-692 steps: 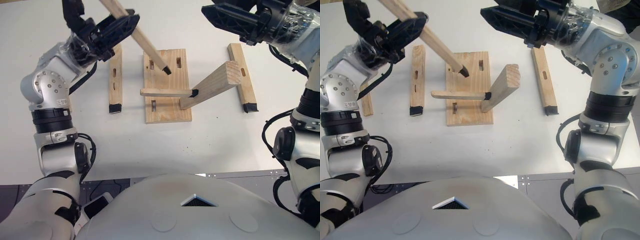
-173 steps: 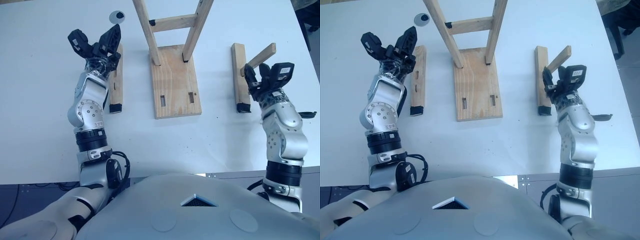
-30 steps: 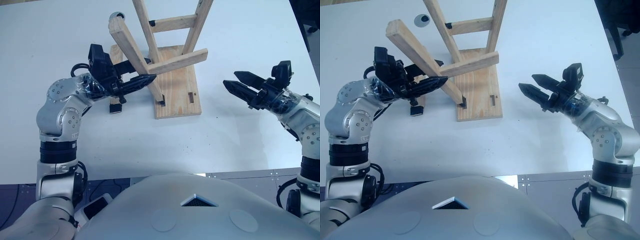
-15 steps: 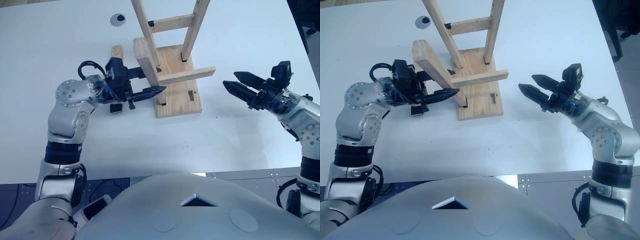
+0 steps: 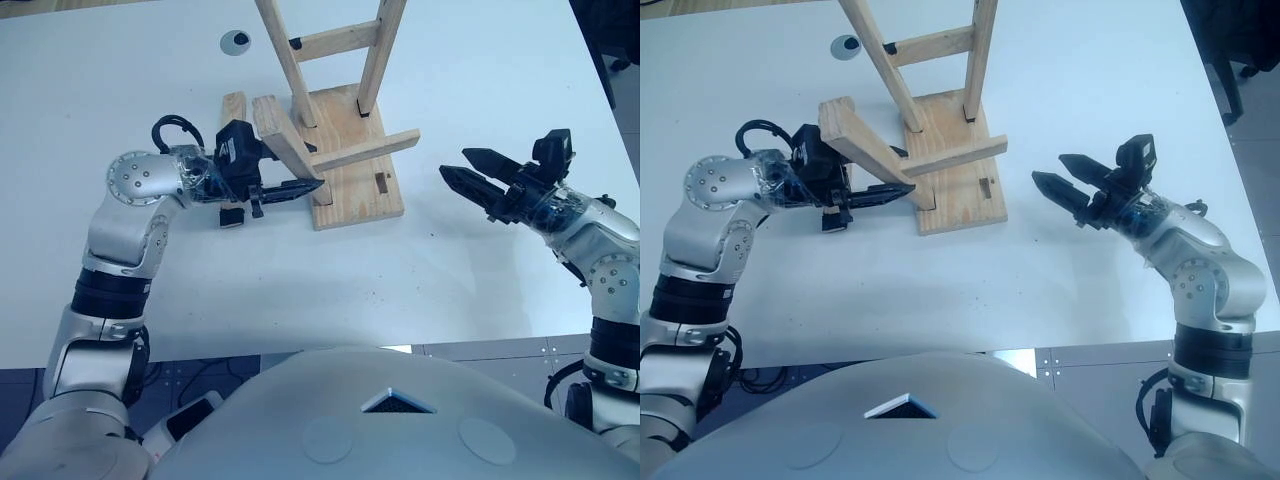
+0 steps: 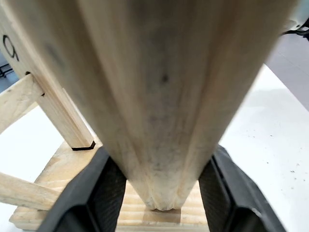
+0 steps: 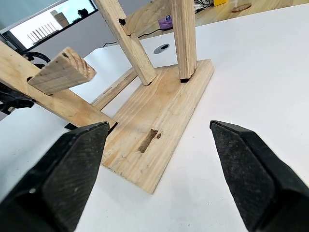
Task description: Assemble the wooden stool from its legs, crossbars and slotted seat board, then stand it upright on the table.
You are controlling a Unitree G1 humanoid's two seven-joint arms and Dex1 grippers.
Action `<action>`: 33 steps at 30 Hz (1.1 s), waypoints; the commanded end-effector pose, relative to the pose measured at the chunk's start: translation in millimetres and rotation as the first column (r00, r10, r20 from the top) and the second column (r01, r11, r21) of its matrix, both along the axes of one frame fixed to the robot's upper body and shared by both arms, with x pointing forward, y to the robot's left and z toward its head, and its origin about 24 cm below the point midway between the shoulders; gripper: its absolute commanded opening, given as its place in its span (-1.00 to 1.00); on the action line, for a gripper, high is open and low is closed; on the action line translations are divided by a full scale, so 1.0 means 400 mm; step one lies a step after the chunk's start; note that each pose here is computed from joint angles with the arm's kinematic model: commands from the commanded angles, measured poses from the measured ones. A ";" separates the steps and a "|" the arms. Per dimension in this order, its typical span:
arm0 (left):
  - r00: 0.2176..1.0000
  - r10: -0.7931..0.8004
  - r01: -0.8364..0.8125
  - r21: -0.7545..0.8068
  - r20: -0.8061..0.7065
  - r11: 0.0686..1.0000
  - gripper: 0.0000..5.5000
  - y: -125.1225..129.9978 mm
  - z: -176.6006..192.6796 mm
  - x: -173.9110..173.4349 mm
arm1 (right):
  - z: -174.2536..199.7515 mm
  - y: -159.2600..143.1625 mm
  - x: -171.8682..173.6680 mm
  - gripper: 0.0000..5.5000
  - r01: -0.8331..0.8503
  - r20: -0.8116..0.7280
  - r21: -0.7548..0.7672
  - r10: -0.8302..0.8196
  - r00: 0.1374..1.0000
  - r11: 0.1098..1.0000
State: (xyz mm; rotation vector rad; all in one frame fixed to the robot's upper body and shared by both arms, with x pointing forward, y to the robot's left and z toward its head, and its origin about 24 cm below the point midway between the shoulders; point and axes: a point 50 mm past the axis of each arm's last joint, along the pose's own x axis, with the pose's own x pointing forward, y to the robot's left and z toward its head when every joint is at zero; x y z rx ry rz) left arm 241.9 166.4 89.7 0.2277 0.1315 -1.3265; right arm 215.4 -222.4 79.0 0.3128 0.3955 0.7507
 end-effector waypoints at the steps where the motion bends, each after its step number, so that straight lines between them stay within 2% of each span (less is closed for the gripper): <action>1: 0.978 -0.006 0.035 0.136 -0.207 0.990 -0.27 0.058 -0.065 -0.019 | -0.002 0.009 0.002 0.40 0.008 0.022 0.009 -0.008 1.000 1.000; 5: 0.992 -0.046 0.058 0.098 -0.121 0.994 -0.27 0.044 0.019 0.035 | -0.010 0.023 0.001 0.40 0.017 0.033 0.019 -0.018 0.999 1.000; 11: 0.995 -0.042 0.050 0.090 -0.086 0.995 -0.27 0.025 0.046 0.053 | -0.022 0.032 0.001 0.40 0.030 0.034 0.025 -0.031 0.999 0.999; 12: 0.996 -0.024 0.032 0.093 -0.085 0.995 -0.13 0.027 0.046 0.053 | -0.022 0.032 0.000 0.40 0.033 0.035 0.026 -0.034 0.999 0.999; 13: 0.995 -0.011 0.020 0.096 -0.096 0.995 -0.11 0.032 0.045 0.052 | -0.022 0.031 0.000 0.40 0.036 0.037 0.025 -0.037 0.999 0.999; 16: 0.992 0.038 -0.022 0.130 -0.123 0.991 0.08 0.075 0.045 0.048 | -0.021 0.024 -0.001 0.40 0.055 0.043 0.024 -0.056 0.998 0.998; 20: 0.974 0.144 -0.086 0.307 -0.172 0.948 0.31 0.176 0.000 0.013 | -0.019 0.012 -0.007 0.40 0.091 0.055 0.019 -0.092 0.994 0.996; 23: 0.948 0.296 -0.243 0.336 -0.116 0.910 0.42 0.220 -0.021 0.000 | -0.017 -0.007 -0.017 0.40 0.141 0.061 0.025 -0.142 0.988 0.990; 25: 0.848 0.525 -0.496 0.239 -0.072 0.835 0.42 0.203 -0.001 0.032 | -0.023 -0.009 -0.030 0.40 0.158 0.055 0.024 -0.159 0.986 0.987; 27: 0.725 0.679 -0.656 0.184 -0.117 0.732 0.42 0.183 0.012 0.047 | -0.030 -0.003 -0.039 0.40 0.164 0.047 0.024 -0.165 0.985 0.986; 29: 0.623 0.767 -0.737 0.214 -0.155 0.642 0.42 0.170 0.003 0.048 | -0.037 0.008 -0.040 0.40 0.160 0.041 0.026 -0.161 0.986 0.987; 31: 0.483 0.853 -0.805 0.283 -0.197 0.521 0.42 0.160 -0.019 0.038 | -0.036 0.015 -0.032 0.40 0.167 0.059 0.020 -0.168 0.984 0.986; 33: 0.410 0.885 -0.821 0.332 -0.220 0.463 0.42 0.146 -0.028 0.023 | -0.028 0.017 -0.023 0.40 0.183 0.074 0.036 -0.186 0.980 0.982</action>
